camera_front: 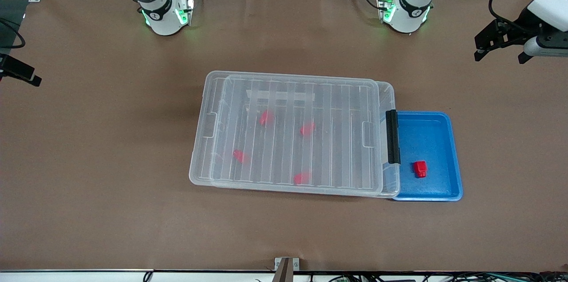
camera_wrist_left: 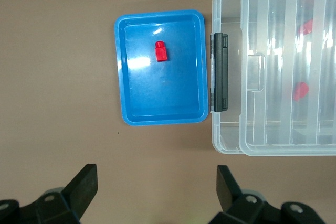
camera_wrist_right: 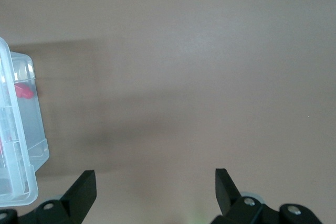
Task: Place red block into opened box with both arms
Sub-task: 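Move the left gripper to the blue tray while the right gripper reaches the box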
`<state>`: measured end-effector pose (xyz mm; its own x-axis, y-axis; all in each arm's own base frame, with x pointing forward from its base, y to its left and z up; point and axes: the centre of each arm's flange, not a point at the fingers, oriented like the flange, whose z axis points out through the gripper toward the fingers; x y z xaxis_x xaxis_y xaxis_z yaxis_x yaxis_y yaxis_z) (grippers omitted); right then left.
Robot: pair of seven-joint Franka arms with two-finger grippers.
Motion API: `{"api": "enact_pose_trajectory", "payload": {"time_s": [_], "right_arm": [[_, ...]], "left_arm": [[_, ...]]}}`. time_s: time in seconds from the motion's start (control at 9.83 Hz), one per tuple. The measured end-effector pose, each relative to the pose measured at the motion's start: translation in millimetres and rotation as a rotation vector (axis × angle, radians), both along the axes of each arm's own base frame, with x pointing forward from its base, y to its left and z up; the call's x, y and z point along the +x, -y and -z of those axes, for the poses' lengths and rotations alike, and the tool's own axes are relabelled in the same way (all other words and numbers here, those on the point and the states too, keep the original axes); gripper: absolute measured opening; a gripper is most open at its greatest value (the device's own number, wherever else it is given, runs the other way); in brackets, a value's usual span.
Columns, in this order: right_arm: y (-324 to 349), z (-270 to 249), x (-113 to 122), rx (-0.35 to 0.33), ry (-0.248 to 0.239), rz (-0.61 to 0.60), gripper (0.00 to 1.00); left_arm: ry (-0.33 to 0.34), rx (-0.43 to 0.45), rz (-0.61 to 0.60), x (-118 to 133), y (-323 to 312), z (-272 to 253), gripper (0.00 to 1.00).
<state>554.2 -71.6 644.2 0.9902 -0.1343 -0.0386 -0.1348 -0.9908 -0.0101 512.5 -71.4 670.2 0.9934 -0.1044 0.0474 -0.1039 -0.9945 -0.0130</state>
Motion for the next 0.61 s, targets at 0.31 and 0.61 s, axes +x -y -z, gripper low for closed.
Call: {"api": "enact_pose_trajectory", "payload": {"time_s": [0.31,0.61], "right_arm": [[-1,0,0,0.001,0.000,-0.002,1.00],[-59,3,6,0.023,0.001,-0.105,1.00]], "left_arm": [[0.002,0.001,-0.012,4,-10,-1,1.00],[-0.034,-0.006,-0.005,52,-19,76,1.00]]}}
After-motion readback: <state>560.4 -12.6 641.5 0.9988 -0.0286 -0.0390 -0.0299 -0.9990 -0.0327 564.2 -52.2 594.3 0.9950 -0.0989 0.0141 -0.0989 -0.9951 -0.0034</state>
